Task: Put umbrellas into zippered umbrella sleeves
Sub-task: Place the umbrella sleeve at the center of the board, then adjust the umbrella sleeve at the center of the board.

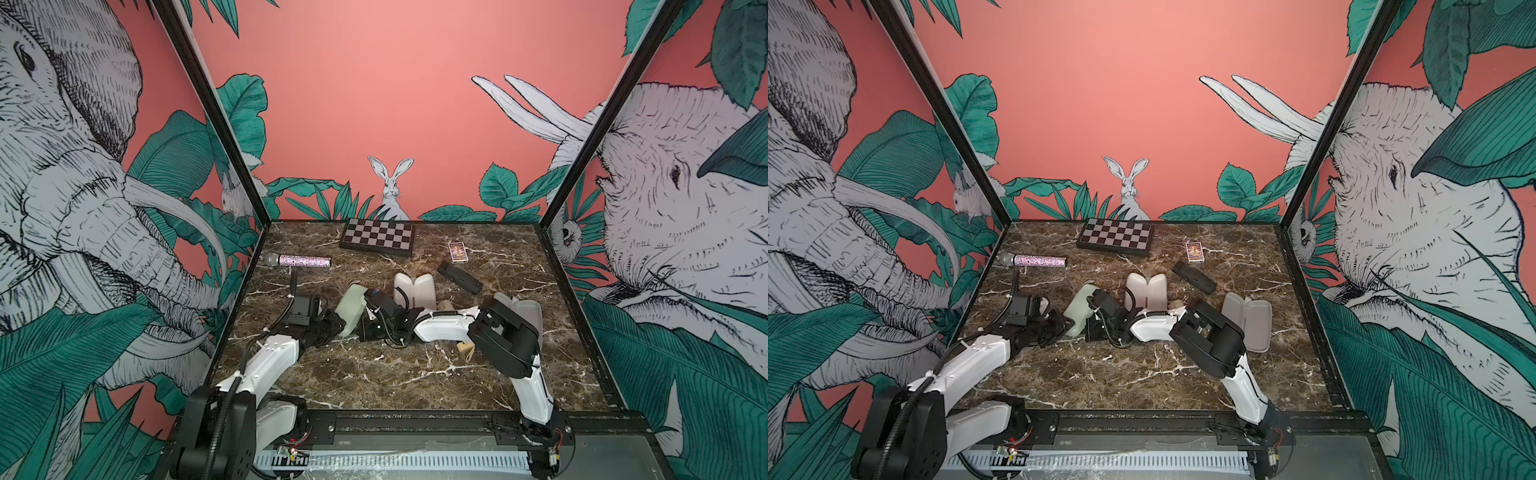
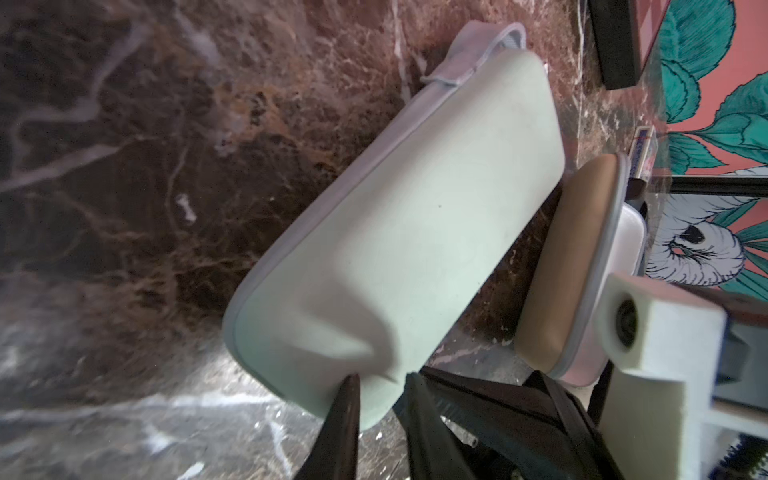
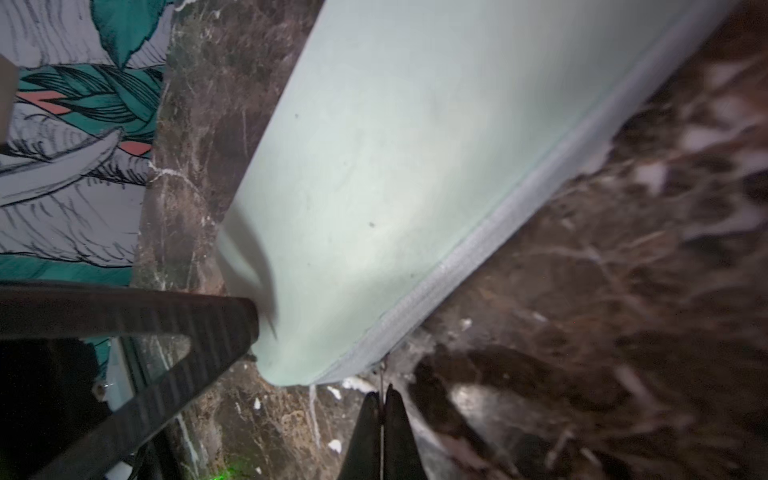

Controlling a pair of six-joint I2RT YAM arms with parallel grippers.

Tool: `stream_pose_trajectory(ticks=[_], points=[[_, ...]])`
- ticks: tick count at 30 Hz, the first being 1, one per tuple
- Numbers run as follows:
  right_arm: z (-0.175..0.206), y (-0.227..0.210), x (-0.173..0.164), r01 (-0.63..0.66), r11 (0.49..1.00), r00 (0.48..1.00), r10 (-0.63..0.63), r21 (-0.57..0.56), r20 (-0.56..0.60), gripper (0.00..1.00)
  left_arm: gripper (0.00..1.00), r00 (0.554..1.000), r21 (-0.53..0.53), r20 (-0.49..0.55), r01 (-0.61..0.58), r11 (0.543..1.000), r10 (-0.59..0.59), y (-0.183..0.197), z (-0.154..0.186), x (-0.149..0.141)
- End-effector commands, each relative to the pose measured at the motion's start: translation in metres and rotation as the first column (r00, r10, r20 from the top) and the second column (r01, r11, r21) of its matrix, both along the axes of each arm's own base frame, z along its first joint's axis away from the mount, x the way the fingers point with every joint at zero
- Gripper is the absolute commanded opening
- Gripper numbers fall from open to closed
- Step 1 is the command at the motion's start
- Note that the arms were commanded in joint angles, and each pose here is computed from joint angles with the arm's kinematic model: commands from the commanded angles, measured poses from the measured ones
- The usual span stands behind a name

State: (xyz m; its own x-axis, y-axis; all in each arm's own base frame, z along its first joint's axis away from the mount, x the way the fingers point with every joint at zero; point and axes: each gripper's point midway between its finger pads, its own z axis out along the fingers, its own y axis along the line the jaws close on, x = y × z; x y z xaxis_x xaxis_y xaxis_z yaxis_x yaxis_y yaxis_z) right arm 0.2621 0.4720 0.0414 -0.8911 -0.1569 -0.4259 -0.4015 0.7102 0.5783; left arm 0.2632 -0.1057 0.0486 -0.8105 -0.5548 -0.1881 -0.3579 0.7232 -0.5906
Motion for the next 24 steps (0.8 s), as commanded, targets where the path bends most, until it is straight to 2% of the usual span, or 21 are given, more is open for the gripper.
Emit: stream_pose_trajectory(ticks=[1,4,7,11,15,17,19,23,24], points=[[0.022,-0.025,0.034,0.017,0.991,0.989,0.004,-0.136,0.150,0.00,0.23,0.946,0.155,-0.322,0.023,0.988,0.029,0.028,-0.069,-0.069],[0.023,-0.037,0.051,0.004,0.968,0.965,0.062,-0.252,0.254,0.00,0.23,0.940,0.164,-0.342,0.045,0.985,0.014,0.029,-0.073,-0.069],[0.027,-0.051,0.084,0.046,0.937,0.936,0.081,-0.347,0.344,0.00,0.22,0.936,0.168,-0.353,0.056,0.984,0.007,0.029,-0.076,-0.072],[0.034,-0.059,0.125,0.109,0.930,0.920,0.038,-0.350,0.389,0.00,0.22,0.934,0.169,-0.358,0.061,0.984,0.004,0.030,-0.078,-0.075],[0.031,-0.056,0.141,0.119,0.927,0.918,0.034,-0.356,0.395,0.00,0.22,0.938,0.178,-0.347,0.064,0.982,0.002,0.031,-0.074,-0.071],[0.032,-0.052,0.134,0.098,0.940,0.929,0.031,-0.327,0.369,0.00,0.22,0.942,0.170,-0.335,0.059,0.984,0.001,0.031,-0.068,-0.065],[0.035,-0.046,0.114,0.042,0.964,0.939,0.051,-0.262,0.339,0.00,0.23,0.951,0.183,-0.308,0.062,0.981,-0.003,0.032,-0.059,-0.056],[0.048,-0.042,0.064,-0.131,0.974,0.907,0.192,-0.182,0.375,0.02,0.23,0.955,0.195,-0.297,0.084,0.977,-0.023,0.034,-0.053,-0.048],[0.048,-0.044,0.057,-0.156,0.970,0.903,0.217,-0.186,0.370,0.15,0.23,0.952,0.190,-0.304,0.096,0.977,-0.035,0.033,-0.054,-0.047]])
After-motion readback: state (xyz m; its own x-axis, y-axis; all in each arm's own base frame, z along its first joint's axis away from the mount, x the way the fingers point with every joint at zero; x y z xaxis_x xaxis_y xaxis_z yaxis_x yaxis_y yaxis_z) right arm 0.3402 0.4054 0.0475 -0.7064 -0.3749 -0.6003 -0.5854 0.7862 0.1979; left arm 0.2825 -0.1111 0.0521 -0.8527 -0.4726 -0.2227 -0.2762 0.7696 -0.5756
